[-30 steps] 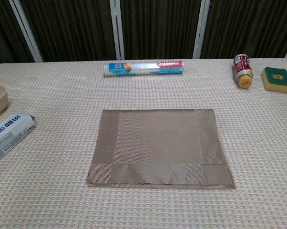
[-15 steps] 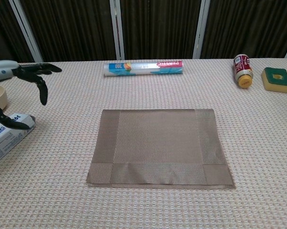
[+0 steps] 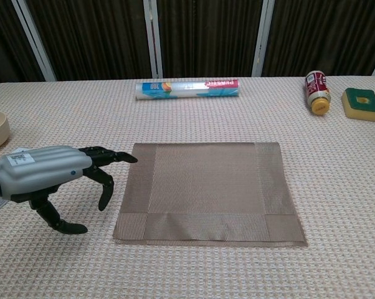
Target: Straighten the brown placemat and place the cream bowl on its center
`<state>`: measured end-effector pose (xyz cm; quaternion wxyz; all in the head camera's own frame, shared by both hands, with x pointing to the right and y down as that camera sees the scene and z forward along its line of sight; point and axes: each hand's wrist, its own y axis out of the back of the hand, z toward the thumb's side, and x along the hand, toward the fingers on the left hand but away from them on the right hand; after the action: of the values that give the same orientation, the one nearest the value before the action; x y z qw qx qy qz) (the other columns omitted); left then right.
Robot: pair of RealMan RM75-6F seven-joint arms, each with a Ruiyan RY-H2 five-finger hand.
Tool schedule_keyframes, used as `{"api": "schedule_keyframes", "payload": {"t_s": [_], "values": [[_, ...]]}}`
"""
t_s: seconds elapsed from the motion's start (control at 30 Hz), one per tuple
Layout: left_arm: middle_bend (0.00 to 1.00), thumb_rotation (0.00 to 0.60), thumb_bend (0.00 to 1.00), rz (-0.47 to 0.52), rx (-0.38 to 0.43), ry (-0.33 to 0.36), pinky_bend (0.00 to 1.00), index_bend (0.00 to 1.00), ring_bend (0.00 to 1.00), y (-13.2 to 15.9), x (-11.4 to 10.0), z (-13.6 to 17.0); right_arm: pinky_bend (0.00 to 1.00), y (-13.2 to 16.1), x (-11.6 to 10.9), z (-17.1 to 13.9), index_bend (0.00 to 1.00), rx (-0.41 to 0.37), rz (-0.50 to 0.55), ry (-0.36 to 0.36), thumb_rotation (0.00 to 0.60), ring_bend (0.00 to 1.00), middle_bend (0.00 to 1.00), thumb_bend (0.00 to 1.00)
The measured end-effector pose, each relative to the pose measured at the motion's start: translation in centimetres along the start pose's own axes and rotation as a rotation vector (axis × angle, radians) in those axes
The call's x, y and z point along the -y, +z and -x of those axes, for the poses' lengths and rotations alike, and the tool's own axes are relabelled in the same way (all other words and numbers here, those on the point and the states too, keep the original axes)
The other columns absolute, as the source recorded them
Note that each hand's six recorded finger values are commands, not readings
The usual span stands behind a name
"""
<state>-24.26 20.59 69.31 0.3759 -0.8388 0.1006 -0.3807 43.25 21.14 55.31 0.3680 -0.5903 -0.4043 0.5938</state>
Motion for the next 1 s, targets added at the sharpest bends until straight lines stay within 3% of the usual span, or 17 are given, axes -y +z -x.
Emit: {"api": "schedule_keyframes", "payload": {"t_s": [0.3, 1.0], "values": [[0.0, 0.6, 0.26, -0.121, 0.043, 0.05, 0.0, 0.51, 0.0, 1.8, 1.2, -1.4, 0.0, 0.0, -0.1, 0.0, 0.0, -0.004, 0.006, 0.002, 0.6, 0.0, 0.0, 0.0], [0.0, 0.6, 0.26, -0.132, 0.05, 0.053, 0.0, 0.51, 0.0, 2.7, 2.1, -2.7, 0.0, -0.2, -0.2, 0.1, 0.0, 0.002, 0.008, -0.004, 0.6, 0.0, 0.0, 0.0]]}}
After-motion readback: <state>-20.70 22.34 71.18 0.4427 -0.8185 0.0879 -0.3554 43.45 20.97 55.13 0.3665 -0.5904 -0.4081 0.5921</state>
